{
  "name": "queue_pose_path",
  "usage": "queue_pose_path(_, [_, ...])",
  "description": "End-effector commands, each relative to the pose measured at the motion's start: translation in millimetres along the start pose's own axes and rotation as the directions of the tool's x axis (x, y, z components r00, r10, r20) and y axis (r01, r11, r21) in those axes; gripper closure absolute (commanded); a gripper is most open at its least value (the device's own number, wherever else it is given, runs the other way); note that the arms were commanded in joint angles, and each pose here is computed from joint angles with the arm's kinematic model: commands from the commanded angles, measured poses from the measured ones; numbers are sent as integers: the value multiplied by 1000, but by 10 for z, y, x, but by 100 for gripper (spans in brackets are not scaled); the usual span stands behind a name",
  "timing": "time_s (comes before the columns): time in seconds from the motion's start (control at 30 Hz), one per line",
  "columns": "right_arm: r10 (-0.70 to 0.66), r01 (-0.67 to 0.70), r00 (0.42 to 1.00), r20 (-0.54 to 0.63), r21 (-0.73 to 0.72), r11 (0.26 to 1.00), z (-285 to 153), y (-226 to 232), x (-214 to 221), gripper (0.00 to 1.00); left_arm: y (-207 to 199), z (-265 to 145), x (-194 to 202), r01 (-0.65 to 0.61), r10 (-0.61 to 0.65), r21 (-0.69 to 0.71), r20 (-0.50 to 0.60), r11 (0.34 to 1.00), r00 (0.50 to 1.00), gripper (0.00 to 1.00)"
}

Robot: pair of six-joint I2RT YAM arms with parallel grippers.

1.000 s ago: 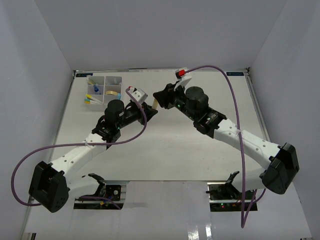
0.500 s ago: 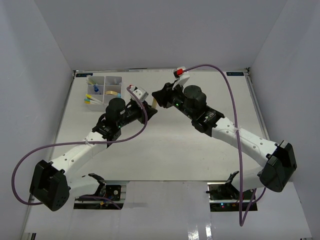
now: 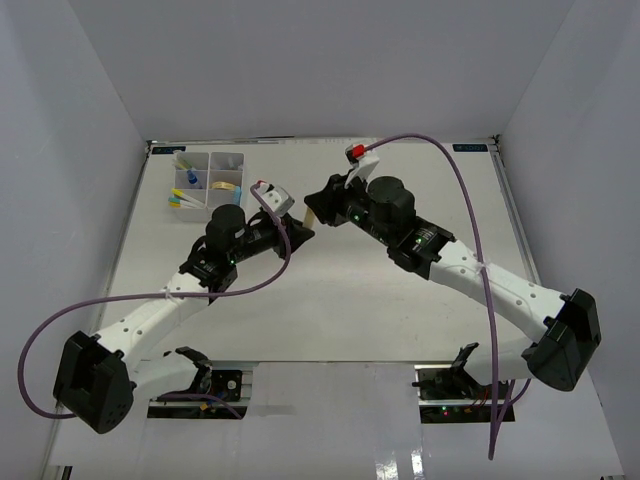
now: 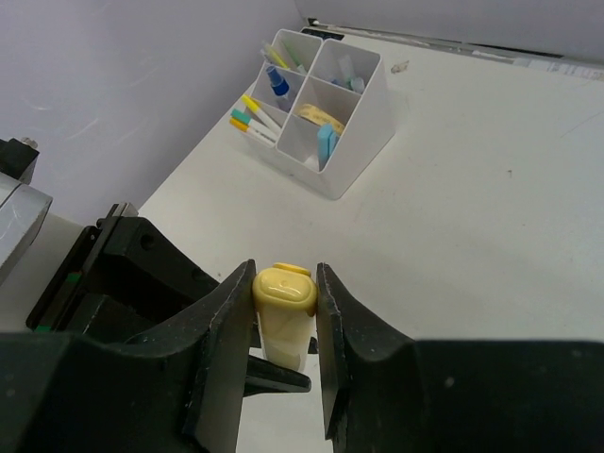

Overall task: Sort the stationery into containers
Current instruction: Close the pen cap on the pen, then place the pen in the storage box.

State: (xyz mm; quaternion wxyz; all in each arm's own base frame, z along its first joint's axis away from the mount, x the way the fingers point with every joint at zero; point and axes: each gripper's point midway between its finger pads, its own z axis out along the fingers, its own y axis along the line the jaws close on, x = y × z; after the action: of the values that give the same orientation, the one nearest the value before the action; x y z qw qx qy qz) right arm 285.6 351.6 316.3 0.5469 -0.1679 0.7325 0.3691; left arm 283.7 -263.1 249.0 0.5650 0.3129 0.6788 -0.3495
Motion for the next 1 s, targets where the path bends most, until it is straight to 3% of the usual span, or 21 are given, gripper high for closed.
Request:
queue_pose_path(0.0, [-8,29,879,-478,36,999,-402,-152,1408,67,-120,-344,-1229,-201,205,-52,397,978,894,100])
queue_pose_path(0.2, [0,10,895,-446,20,1000,-391,-108,1348,61,-94,-324,-834,-169,172,-39,346,985,922,100])
queue_pose_path(0.63, [-3,26,943,-333,64,998,-339,-121,984,47,-162,-218,-528,-122,111,21,290,992,951,100])
queue_pose_path(0.87, [-55,83,962,-267,92,992,-443,-207,762,24,-111,-213,-510,-114,111,-5,279,993,954,100])
queue_pose_path(0.97, [-112,135,964,-240,84,987,-544,-253,659,19,-107,-195,-494,-107,104,-1,265,994,959,100])
